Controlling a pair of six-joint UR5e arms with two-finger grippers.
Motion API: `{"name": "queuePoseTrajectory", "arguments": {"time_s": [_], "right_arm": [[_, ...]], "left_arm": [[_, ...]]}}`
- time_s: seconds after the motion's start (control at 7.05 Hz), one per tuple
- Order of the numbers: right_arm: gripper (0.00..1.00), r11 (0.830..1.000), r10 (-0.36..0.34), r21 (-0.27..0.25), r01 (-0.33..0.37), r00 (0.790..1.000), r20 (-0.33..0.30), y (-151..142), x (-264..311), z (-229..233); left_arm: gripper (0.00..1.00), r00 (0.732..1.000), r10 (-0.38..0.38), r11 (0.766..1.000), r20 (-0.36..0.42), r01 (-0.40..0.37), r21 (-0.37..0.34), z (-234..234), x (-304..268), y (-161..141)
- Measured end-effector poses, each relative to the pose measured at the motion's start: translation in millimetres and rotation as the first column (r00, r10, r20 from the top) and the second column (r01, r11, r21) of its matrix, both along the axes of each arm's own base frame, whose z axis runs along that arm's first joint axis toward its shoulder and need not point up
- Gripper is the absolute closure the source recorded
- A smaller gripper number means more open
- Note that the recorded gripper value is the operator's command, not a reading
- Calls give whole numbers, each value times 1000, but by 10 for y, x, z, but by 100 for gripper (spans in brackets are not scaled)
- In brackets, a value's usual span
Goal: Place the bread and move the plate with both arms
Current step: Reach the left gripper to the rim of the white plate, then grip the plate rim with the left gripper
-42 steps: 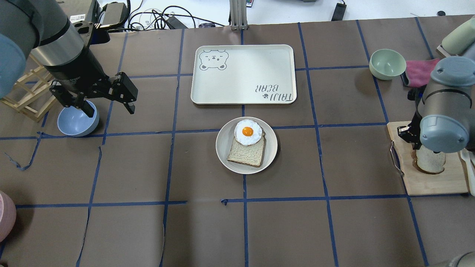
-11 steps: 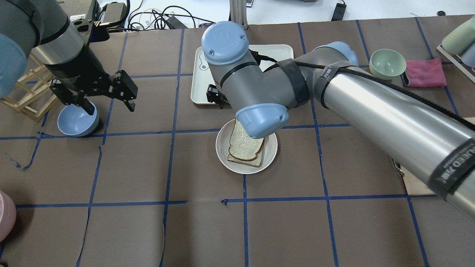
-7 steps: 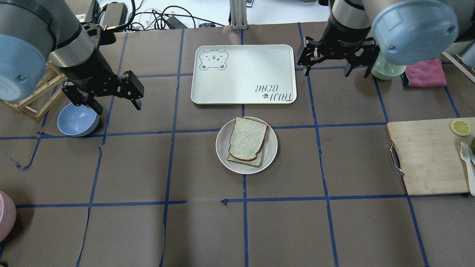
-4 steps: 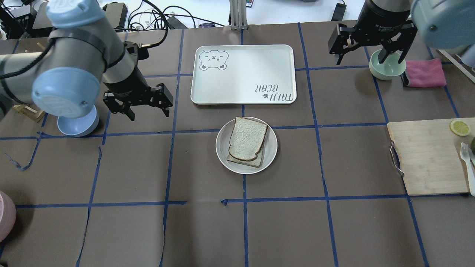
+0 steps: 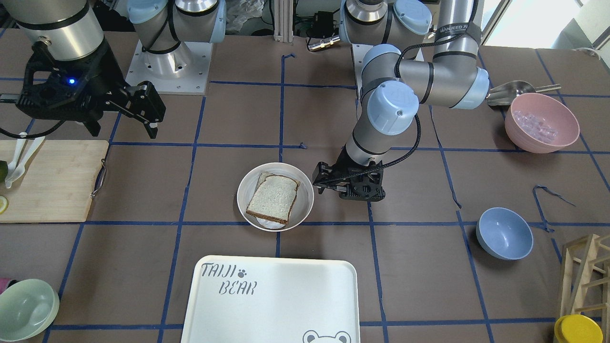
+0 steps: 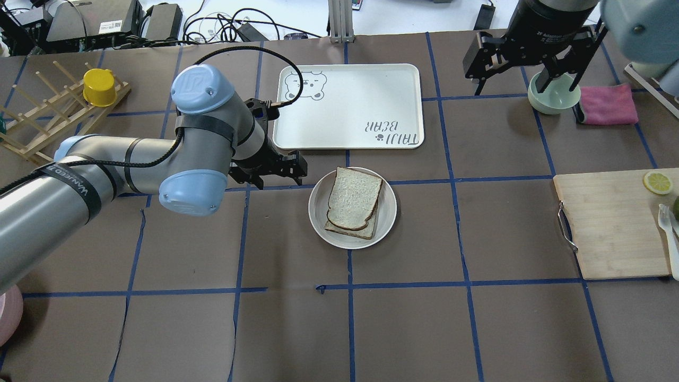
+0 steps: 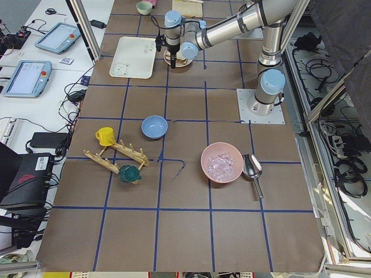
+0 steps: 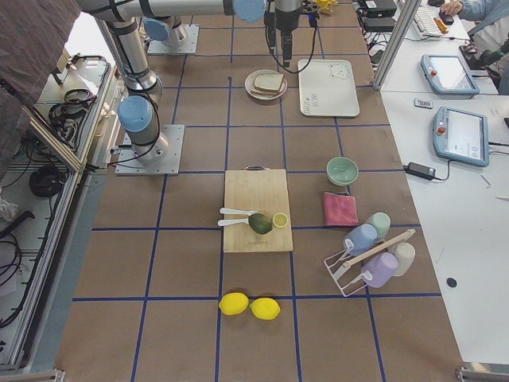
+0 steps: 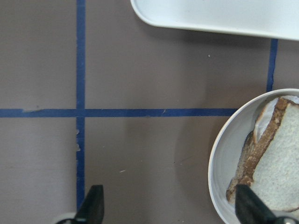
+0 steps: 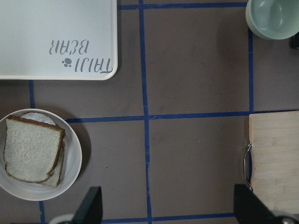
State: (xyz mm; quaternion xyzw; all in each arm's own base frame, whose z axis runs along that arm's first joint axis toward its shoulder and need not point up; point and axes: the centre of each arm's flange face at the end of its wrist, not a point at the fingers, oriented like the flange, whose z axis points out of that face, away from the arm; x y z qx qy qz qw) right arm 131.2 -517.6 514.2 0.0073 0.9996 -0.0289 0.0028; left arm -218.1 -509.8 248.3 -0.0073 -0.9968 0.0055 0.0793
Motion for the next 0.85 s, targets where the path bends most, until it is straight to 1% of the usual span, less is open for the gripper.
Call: {"name": "queuePoseTrajectory", "arguments": {"time_s": [0.14, 0.43, 0.57, 0.71, 0.85], "right_arm": [[0, 1000, 7, 7, -7, 1000, 11, 53, 57, 58], [0, 999, 32, 14, -32, 999, -28, 118, 189, 66], [0, 999, 41, 22, -40, 998, -37, 135, 219, 34], [0, 998, 47, 33, -46, 998, -37, 153, 237, -15], [0, 998, 53, 44, -52, 998, -37, 170, 245, -69]], "left_arm": [[34, 1000, -22, 1000, -1, 22, 13, -182, -108, 0], [34, 998, -56, 998, 1, 56, 30, -471, -293, 9], [38, 998, -63, 997, 2, 63, 36, -560, -344, 13], [84, 998, -70, 997, 1, 69, 39, -604, -376, 17], [100, 997, -78, 996, -1, 78, 39, -627, -389, 11]]}}
